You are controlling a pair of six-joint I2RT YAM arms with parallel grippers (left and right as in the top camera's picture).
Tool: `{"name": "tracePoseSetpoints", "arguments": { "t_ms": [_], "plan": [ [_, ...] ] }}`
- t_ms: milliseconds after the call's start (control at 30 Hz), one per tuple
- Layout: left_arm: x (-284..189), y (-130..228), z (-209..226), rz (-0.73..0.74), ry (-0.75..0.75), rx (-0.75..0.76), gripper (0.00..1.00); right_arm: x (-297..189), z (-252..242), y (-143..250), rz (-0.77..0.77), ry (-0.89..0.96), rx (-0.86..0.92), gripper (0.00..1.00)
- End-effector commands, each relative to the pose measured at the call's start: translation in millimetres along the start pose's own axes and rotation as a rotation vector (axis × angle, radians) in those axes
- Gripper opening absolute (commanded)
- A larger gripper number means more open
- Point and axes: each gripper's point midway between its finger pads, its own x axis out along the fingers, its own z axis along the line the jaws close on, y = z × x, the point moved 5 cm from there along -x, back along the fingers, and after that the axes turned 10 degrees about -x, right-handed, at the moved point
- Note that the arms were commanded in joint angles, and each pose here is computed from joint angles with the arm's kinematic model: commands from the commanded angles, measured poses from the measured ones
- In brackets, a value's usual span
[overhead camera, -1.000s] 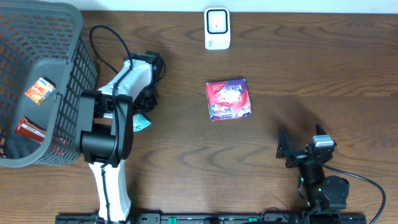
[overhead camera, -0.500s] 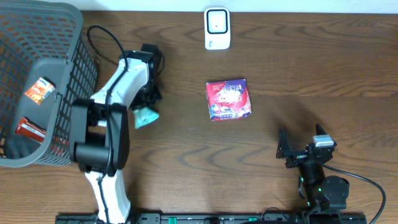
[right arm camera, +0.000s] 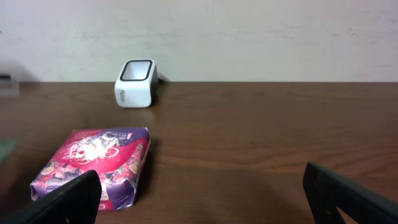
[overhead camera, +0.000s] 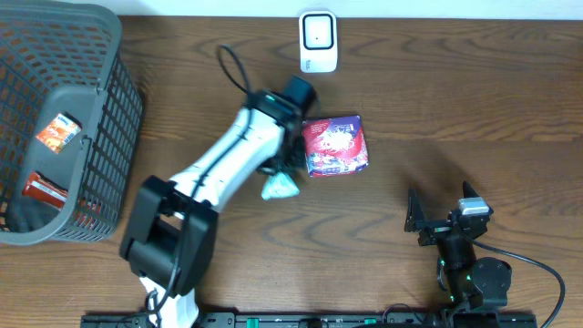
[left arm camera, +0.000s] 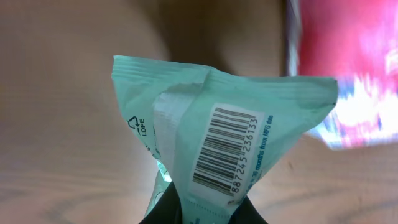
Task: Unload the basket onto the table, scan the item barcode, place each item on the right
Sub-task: 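Move the green pack's barcode toward the scanner with the left gripper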
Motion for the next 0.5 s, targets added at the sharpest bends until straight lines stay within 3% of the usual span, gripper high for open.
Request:
{"name": "tracePoseSetpoints", "arguments": {
  "t_ms": [0, 467],
  "plan": [
    [4.6, 21.0, -14.0, 0.037, -0.008, -0.053, 0.07, -0.2, 1.6, 0.2, -0.001, -0.010, 0.010, 0.99],
    [26.9, 43.2, -64.5, -0.003, 0.052, -0.079, 0.07, -0.2, 1.6, 0.2, -0.001, -0.010, 0.010, 0.99]
  ]
}}
